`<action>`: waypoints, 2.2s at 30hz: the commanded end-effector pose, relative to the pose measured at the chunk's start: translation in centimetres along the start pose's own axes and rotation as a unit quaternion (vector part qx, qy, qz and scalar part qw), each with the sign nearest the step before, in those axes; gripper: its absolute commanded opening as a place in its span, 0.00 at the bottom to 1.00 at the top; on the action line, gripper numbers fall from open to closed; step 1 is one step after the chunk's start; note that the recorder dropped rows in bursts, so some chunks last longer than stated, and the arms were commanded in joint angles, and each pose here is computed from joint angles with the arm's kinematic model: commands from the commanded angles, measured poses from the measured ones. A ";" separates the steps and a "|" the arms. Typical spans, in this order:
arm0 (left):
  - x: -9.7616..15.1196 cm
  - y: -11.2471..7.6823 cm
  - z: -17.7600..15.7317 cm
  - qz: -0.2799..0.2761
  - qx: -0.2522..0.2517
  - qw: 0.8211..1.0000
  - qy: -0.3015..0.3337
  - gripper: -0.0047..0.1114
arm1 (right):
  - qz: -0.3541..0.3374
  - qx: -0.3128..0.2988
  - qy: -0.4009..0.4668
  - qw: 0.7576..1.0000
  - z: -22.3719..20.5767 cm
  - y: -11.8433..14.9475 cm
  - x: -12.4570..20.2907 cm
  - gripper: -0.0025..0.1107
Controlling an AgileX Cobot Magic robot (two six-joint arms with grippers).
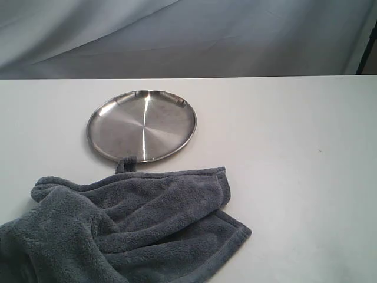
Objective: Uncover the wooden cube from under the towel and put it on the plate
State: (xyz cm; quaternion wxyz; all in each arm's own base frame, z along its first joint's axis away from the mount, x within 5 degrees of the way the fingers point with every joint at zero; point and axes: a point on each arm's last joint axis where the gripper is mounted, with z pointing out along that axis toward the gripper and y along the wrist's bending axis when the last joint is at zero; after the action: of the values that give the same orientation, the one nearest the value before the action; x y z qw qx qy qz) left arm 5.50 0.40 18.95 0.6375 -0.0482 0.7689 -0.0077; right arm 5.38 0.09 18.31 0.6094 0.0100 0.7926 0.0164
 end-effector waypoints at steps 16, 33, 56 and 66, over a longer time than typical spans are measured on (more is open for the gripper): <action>0.0 0.0 0.0 -0.005 0.001 1.000 -0.006 0.06 | -0.003 0.002 -0.003 1.000 0.0 0.0 0.1 0.02; 0.0 0.0 0.0 -0.005 0.001 1.000 -0.006 0.06 | -0.004 0.002 -0.003 1.000 0.0 0.0 0.1 0.02; -4.5 -0.3 -1.3 -0.195 0.070 0.944 -0.257 0.06 | -0.004 0.002 -0.003 1.000 0.0 0.0 0.1 0.02; -9.8 -1.4 -5.0 -0.089 0.131 0.863 -0.479 0.06 | -0.004 0.002 -0.003 1.000 0.0 0.0 0.1 0.02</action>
State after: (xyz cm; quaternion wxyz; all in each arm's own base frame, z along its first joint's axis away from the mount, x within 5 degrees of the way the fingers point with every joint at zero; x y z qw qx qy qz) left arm 2.00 -0.77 28.63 0.9354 -0.0042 0.3282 -0.1320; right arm 5.38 0.09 18.31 0.6094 0.0100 0.7926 0.0164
